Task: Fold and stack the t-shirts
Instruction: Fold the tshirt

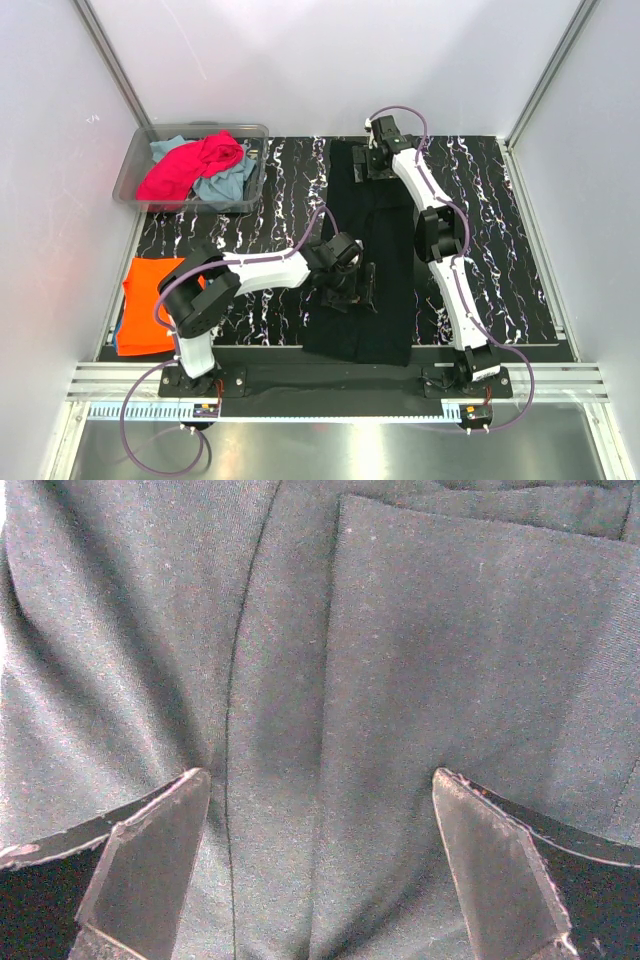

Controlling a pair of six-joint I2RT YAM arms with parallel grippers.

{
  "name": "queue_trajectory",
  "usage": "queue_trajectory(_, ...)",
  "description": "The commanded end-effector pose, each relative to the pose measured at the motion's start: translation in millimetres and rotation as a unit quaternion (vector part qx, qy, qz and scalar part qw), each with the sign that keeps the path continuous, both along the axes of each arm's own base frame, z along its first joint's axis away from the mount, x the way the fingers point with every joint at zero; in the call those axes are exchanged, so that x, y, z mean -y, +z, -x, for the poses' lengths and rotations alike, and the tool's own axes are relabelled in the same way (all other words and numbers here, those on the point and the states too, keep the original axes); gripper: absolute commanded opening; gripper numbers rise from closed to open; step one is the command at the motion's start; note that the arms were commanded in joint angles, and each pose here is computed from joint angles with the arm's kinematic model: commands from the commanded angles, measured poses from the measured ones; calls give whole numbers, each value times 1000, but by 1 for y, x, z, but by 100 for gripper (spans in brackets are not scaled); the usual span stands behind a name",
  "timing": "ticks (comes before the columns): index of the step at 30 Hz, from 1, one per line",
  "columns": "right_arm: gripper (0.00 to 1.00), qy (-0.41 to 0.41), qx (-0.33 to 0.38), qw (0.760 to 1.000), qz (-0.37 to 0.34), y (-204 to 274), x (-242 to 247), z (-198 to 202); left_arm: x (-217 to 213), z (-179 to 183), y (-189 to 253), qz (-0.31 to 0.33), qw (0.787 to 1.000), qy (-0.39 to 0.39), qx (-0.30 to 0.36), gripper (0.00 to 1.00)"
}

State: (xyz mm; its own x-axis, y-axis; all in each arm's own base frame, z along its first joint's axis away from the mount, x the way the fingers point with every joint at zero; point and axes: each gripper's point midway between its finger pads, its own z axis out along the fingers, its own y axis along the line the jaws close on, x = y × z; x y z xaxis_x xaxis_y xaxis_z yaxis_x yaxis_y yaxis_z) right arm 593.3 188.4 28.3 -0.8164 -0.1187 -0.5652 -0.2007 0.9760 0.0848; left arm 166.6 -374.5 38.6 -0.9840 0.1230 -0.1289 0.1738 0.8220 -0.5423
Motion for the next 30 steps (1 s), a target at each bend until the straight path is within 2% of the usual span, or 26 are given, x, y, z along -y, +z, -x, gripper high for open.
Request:
queue_trajectory(1, 100, 27, 15, 999, -37, 16, -27, -1, -3, 9, -10, -18, 999, 15, -26, 91)
queue_trajectory(2, 100, 25, 29, 998, -41, 38, -26, -1, 0, 5, 4, -6, 1000, 21, -15, 91)
queue_trajectory(4, 100, -4, 24, 999, -23, 52, -13, 7, 0, -2, 27, 1, 999, 30, 10, 91)
queue_trajectory(5, 100, -13, 48, 998, -24, 90, -8, 10, -2, -4, 54, 24, 999, 35, 31, 91)
queue_trajectory(7, 100, -70, 48, 996, 24, 103, 21, 23, -13, -2, 74, 27, 997, 42, 51, 90)
queue_trajectory(8, 100, -88, 79, 993, 23, 146, 32, 30, -19, -1, 87, 36, 996, 46, 63, 90)
queue_trajectory(9, 100, -106, 70, 992, 25, 150, 41, 41, -27, 2, 111, 57, 994, 51, 79, 89)
queue_trajectory(10, 100, -124, 63, 990, 14, 163, 55, 50, -41, 9, 110, 44, 994, 56, 78, 89)
queue_trajectory(11, 100, -125, 71, 989, -25, 196, 55, 65, -50, 14, 113, 43, 994, 63, 77, 88)
queue_trajectory(13, 100, -165, 6, 983, -79, 201, 71, 103, -76, 28, 113, 33, 994, 71, 77, 85)
queue_trajectory(14, 100, -152, -6, 983, -106, 214, 70, 116, -85, 33, 109, 29, 994, 73, 75, 84)
queue_trajectory(15, 100, -149, -63, 980, -114, 192, 69, 141, -91, 42, 106, 33, 995, 68, 68, 84)
queue_trajectory(16, 100, -138, -68, 979, -132, 206, 68, 167, -105, 54, 91, 23, 996, 67, 54, 83)
queue_trajectory(17, 100, -114, -98, 976, -159, 201, 57, 189, -113, 58, 84, 19, 996, 69, 48, 81)
queue_trajectory(18, 100, -114, -162, 966, -164, 160, 54, 222, -124, 67, 67, 4, 997, 70, 37, 81)
queue_trajectory(19, 100, -101, -153, 965, -185, 173, 50, 249, -130, 70, 65, 8, 996, 76, 38, 80)
queue_trajectory(20, 100, -94, -173, 960, -197, 164, 43, 273, -135, 72, 58, 4, 996, 79, 35, 80)
queue_trajectory(21, 100, -101, -224, 953, -179, 125, 45, 311, -141, 77, 48, -1, 996, 80, 25, 79)
queue_trajectory(22, 100, -96, -211, 956, -181, 130, 47, 335, -143, 79, 45, 0, 997, 80, 20, 79)
queue_trajectory(24, 87, -103, -273, 939, -183, 94, 46, 391, -148, 78, 37, -10, 996, 83, 18, 78)
queue_trajectory(26, 75, -112, -286, 927, -215, 92, 42, 425, -153, 78, 31, -18, 995, 92, 14, 77)
queue_trajectory(27, 73, -119, -313, 916, -222, 73, 43, 449, -155, 77, 27, -23, 995, 96, 15, 75)
queue_trajectory(29, 70, -129, -304, 909, -255, 75, 41, 472, -158, 77, 23, -30, 994, 102, 14, 73)
queue_trajectory(30, 64, -143, -321, 901, -254, 62, 45, 490, -159, 78, 19, -31, 994, 101, 11, 71)
